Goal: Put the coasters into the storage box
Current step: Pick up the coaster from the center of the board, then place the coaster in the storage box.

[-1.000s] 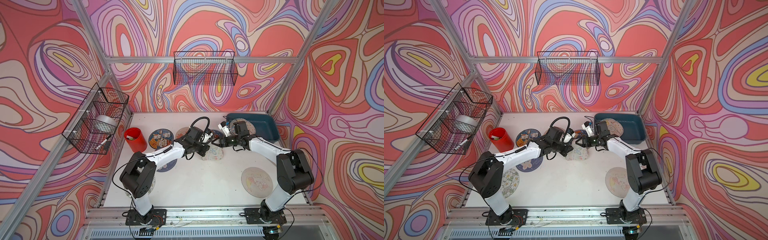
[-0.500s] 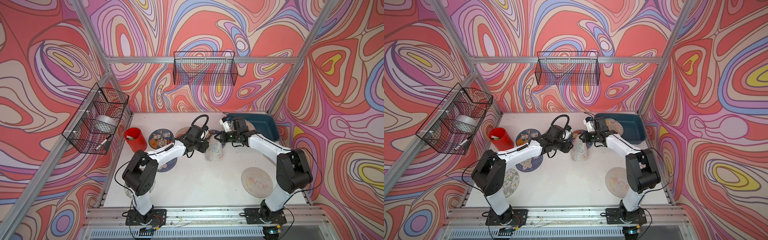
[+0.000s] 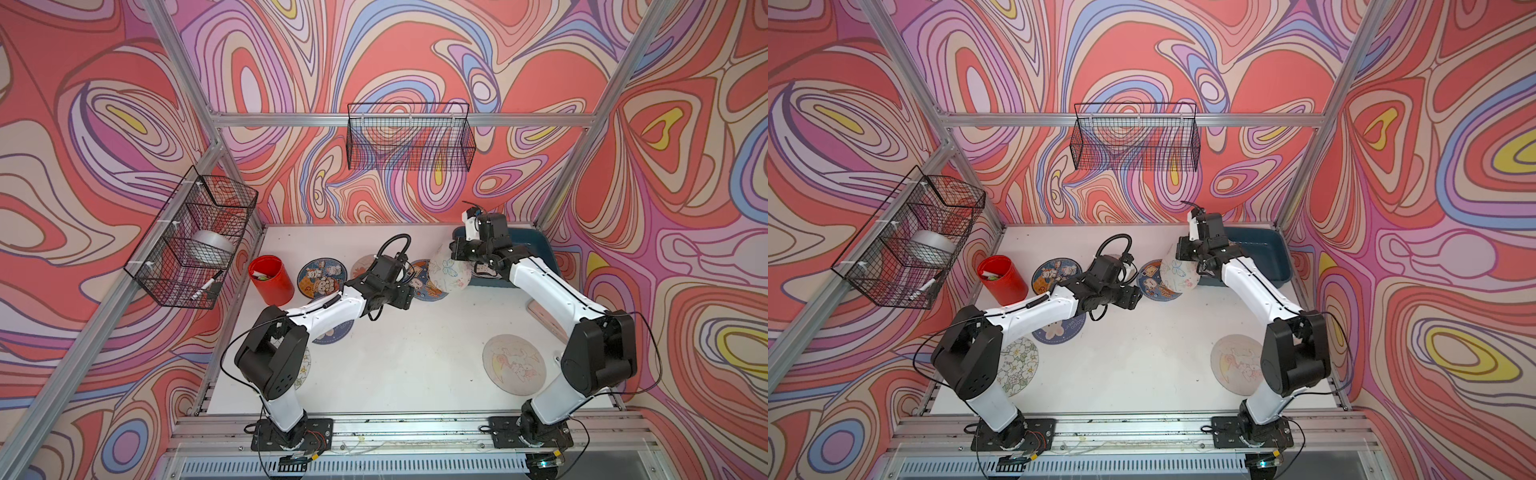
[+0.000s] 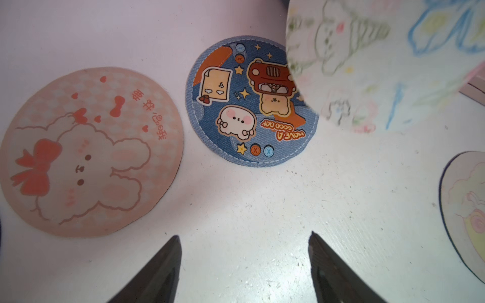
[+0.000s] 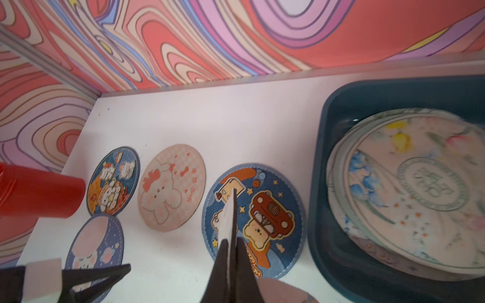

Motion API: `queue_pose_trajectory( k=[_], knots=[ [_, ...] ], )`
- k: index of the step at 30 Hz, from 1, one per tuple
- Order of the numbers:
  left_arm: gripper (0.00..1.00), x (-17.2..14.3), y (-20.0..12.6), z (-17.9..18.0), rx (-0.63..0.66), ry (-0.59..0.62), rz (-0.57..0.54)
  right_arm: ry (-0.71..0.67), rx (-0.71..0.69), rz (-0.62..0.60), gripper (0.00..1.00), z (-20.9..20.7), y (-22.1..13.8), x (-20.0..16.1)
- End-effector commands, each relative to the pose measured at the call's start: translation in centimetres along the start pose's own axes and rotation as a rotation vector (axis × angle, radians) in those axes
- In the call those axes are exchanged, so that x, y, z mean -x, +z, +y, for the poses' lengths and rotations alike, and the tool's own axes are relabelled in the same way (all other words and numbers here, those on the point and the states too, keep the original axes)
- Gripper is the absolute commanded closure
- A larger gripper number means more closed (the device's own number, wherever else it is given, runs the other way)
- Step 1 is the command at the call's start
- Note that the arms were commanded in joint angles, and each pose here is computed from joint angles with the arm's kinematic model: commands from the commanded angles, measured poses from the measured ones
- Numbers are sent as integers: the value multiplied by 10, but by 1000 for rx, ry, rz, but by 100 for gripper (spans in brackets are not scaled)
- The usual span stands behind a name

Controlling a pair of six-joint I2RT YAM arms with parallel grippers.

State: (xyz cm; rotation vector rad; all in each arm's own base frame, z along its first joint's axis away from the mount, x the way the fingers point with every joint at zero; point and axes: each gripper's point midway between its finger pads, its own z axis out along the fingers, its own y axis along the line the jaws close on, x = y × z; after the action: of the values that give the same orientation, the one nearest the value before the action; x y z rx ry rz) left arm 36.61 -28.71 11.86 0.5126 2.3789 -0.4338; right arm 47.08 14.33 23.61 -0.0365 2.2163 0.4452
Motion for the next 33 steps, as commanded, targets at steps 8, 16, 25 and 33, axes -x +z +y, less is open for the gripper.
queue_pose_trajectory(
  k=[8,16,25,33],
  knots=[
    [22,-1,-13,2,3,-22,-27,135,-268,-93,100,-101,-10,37],
    [22,-10,-15,2,-5,-42,-15,113,-346,-79,100,-132,24,36],
    [22,-13,-17,-2,-22,-51,-9,153,-387,-91,100,-164,69,31],
    [22,-17,-18,-2,-7,-42,6,160,-517,-98,100,-207,88,20]
  ],
)
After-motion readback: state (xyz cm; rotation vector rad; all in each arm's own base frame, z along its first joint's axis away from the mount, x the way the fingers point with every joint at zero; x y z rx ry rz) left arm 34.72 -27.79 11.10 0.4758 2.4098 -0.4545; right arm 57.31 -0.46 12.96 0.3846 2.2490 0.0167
